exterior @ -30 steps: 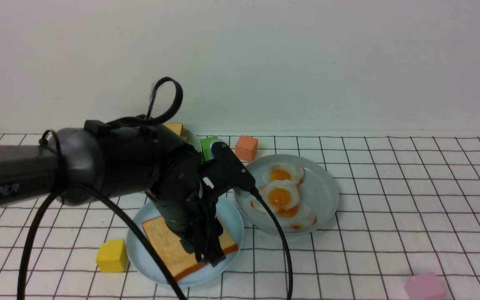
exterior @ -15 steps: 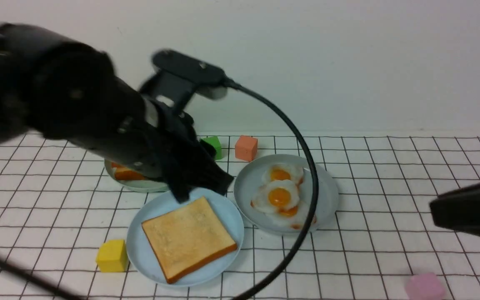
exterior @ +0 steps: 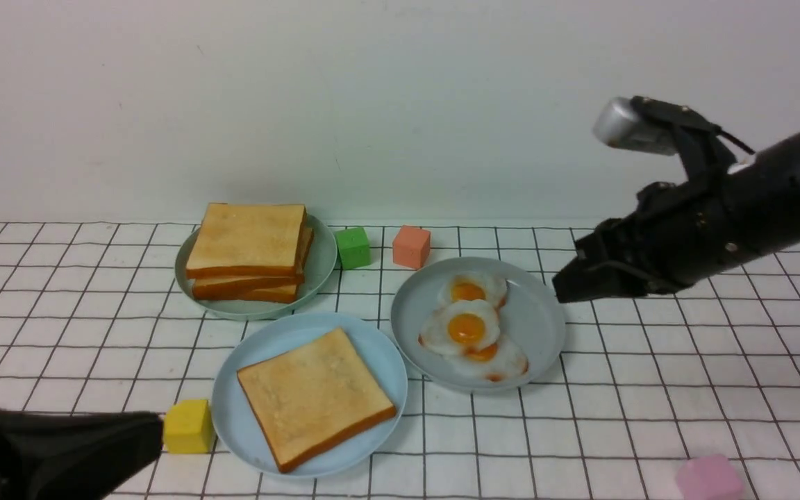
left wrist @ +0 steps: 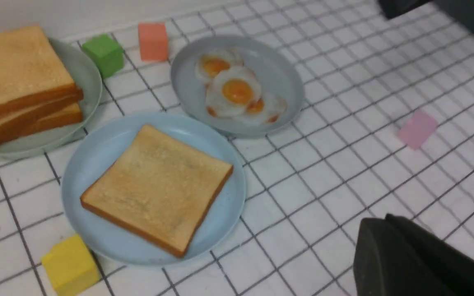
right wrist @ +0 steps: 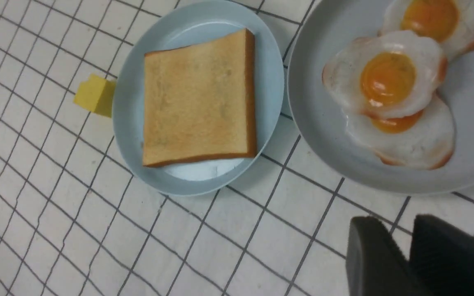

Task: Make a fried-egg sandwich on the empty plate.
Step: Use the right arm to grab a fried egg

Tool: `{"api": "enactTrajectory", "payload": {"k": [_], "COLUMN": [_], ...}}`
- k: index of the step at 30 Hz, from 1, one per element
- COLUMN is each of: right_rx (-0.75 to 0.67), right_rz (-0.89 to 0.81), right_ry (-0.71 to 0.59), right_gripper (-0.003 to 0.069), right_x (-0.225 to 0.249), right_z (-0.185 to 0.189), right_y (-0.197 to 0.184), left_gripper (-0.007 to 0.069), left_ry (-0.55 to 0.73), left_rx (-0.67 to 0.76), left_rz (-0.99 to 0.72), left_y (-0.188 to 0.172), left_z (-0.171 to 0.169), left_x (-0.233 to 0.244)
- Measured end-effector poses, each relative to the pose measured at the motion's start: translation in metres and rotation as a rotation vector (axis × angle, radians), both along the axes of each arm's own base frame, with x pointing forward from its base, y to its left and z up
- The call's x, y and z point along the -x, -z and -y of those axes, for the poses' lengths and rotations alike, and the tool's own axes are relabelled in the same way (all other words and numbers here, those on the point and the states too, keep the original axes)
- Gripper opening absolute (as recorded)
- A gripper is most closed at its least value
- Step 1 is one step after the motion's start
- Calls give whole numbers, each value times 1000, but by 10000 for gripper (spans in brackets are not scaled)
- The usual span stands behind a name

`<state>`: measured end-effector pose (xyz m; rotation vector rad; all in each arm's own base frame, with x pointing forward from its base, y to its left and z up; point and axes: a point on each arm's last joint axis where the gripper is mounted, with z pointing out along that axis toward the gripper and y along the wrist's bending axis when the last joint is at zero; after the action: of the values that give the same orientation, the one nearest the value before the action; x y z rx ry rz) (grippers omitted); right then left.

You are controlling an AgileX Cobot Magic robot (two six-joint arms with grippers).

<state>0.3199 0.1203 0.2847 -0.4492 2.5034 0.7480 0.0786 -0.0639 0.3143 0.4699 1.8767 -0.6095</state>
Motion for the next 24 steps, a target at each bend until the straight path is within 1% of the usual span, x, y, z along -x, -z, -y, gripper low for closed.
{"api": "enactTrajectory", "payload": {"k": [2,3,4,5,6,7,12,15,19,24], "right_rx": [2,2,5,8,10,20,29,34,20,-14], "right_rz": [-51,-57,-87,-97,-101,-109,-154,-188,-226,-223], "right_ry": [9,10,22,30,32,59,148,170,190,233], "right_gripper": [202,211,248,265,269,312,389,410,419,420], "right_x": [-18,-21,-36,-42,-45,-59,-84,-93,-104,-112], "right_z": [-7,-8,-13,-15,-16,-19,-21,-23,-27,-29], "right_y": [16,20,33,38,41,49,68,82,102,112], "left_gripper": [-13,-13,-13,-13,-13,-13,-13,-13,-13,-13], "left_ry": [-11,8,-19,-22,-22,-25,-23,-20,-18,-17], "left_rx": [57,73,104,120,119,132,113,93,71,60], "left_rz": [79,92,144,165,164,184,191,186,168,158], "left_y": [3,2,3,1,2,0,2,3,6,7], "left_z": [-9,-11,-15,-17,-16,-18,-16,-14,-11,-10], "left_x": [11,14,19,20,20,21,19,16,12,10]}}
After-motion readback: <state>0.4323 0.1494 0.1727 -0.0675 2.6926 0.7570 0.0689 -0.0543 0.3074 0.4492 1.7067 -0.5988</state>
